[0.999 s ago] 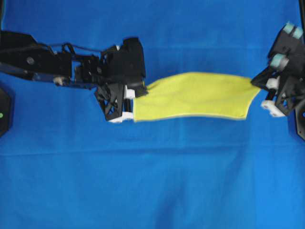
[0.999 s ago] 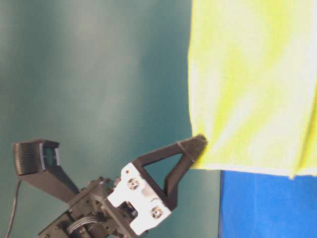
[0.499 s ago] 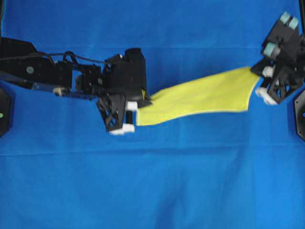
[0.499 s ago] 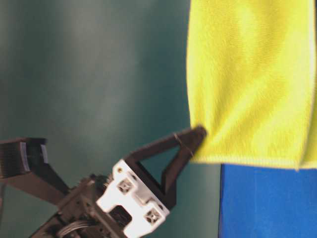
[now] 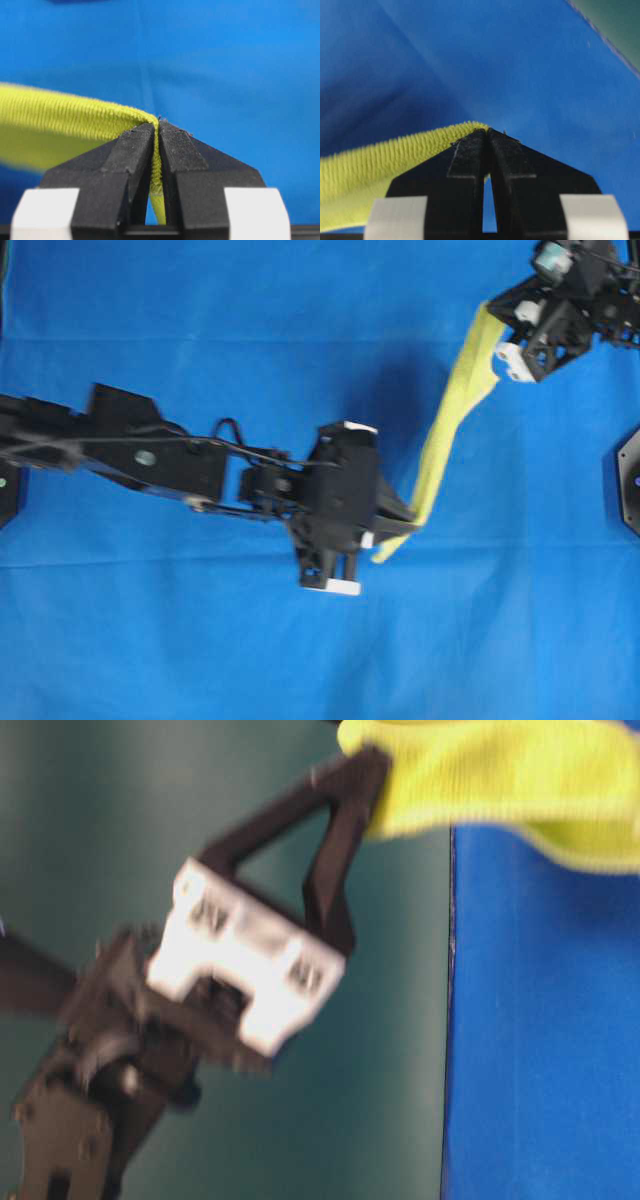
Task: Fold the yellow towel.
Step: 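Grasp the strip ends and swing the left end toward the right, then lay the strip down vertically, rotating it with both grippers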
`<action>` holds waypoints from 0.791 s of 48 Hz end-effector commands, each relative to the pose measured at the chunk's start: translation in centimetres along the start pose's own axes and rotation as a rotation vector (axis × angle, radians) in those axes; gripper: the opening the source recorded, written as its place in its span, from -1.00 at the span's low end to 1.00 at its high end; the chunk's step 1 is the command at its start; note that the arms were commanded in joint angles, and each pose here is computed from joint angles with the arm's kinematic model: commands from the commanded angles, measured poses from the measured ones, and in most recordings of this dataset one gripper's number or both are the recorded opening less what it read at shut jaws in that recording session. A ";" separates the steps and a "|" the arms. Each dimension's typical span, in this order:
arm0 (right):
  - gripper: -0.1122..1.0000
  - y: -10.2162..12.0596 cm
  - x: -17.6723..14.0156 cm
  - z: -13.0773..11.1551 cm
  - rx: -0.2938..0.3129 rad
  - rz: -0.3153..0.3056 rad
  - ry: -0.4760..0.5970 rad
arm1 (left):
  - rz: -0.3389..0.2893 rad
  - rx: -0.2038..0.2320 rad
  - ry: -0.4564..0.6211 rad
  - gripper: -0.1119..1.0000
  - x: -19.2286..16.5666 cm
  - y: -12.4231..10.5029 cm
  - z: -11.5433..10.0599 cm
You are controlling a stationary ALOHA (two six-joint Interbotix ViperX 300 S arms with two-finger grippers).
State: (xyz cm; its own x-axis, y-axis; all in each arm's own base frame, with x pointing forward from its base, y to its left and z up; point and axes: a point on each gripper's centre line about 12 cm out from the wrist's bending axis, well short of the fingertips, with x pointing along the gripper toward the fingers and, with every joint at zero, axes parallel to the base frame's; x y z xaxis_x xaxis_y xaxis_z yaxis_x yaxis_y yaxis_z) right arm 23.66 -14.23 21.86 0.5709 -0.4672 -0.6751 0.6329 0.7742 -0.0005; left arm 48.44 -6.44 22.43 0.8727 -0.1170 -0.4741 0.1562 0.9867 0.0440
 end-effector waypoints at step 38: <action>-0.76 -2.5 -2.3 -0.3 0.016 -0.090 -0.014 | -0.033 0.045 -0.210 -0.74 8.2 -2.6 7.3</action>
State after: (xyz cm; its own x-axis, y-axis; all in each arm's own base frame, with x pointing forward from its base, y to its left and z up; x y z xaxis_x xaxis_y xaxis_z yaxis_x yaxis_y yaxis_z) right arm 21.46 -14.43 22.61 0.5326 -0.5121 -0.6738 0.6673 0.7439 -0.0379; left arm 57.91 -7.87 21.76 0.9222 -0.1259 -0.3656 0.1609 0.9847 0.0668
